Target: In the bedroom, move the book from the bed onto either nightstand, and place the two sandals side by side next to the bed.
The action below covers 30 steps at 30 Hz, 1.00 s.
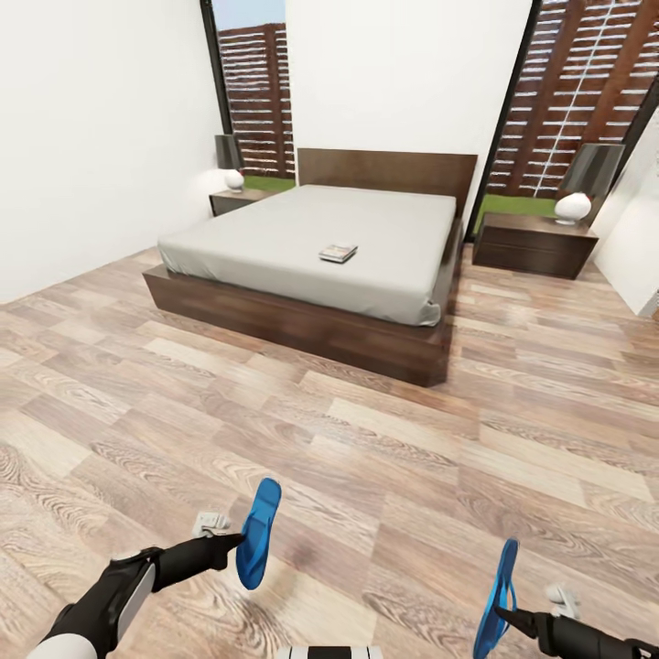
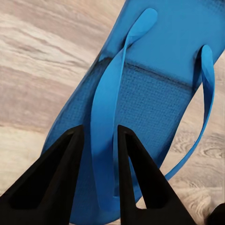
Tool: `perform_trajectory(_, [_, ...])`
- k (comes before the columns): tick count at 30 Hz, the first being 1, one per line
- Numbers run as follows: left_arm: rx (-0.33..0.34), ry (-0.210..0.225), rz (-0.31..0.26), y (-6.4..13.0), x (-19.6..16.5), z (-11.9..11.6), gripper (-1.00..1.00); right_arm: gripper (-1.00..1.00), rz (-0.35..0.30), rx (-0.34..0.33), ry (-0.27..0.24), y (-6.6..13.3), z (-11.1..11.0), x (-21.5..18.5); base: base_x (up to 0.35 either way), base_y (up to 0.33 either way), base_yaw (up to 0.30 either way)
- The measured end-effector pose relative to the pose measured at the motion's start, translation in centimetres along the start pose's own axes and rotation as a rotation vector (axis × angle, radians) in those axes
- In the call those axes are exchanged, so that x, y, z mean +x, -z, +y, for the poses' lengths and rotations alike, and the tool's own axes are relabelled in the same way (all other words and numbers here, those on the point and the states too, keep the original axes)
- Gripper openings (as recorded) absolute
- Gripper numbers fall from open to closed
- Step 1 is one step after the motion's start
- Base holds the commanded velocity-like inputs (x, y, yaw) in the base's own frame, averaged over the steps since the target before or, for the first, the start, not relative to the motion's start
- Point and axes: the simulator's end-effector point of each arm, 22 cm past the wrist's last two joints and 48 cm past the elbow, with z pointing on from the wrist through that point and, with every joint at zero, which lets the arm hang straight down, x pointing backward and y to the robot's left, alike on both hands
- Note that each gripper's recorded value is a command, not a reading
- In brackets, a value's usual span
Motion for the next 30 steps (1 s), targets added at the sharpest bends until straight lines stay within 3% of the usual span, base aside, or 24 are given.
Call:
perform_trajectory(4, [-0.005, 0.005, -0.003, 0.3, 1.0, 0.2, -1.00, -1.00, 0.037, -0.001, 0.035, 0.2, 0.3, 0.5, 0.000, 0.000, 0.000])
perform_trajectory(10, [-0.013, -0.016, -0.037, 0.7, 2.6, 0.4, -1.00, -1.00, 0.026, -0.077, 0.044, -3.0, 4.4, 1.1, 0.000, 0.000, 0.000])
perform_trajectory(13, [-0.013, -0.023, -0.048, 0.9, 2.3, 0.2, -1.00, -1.00, 0.005, -0.093, 0.064, -3.5, 5.4, 0.7, 0.000, 0.000, 0.000])
perform_trajectory(20, [-0.011, -0.038, -0.069, 1.4, 1.3, -0.4, -1.00, -1.00, -0.029, -0.103, 0.083, -3.2, 6.3, -0.6, 0.000, 0.000, 0.000])
perform_trajectory(26, [-0.015, -0.025, -0.066, 1.7, 1.8, -0.6, -1.00, -1.00, -0.043, -0.107, 0.090, -2.8, 6.7, -1.1, 0.000, 0.000, 0.000])
perform_trajectory(30, [-0.054, -0.039, -0.086, 2.0, 1.4, -0.2, -1.00, -1.00, -0.043, -0.105, 0.078, -2.5, 6.8, -0.8, 0.000, 0.000, 0.000])
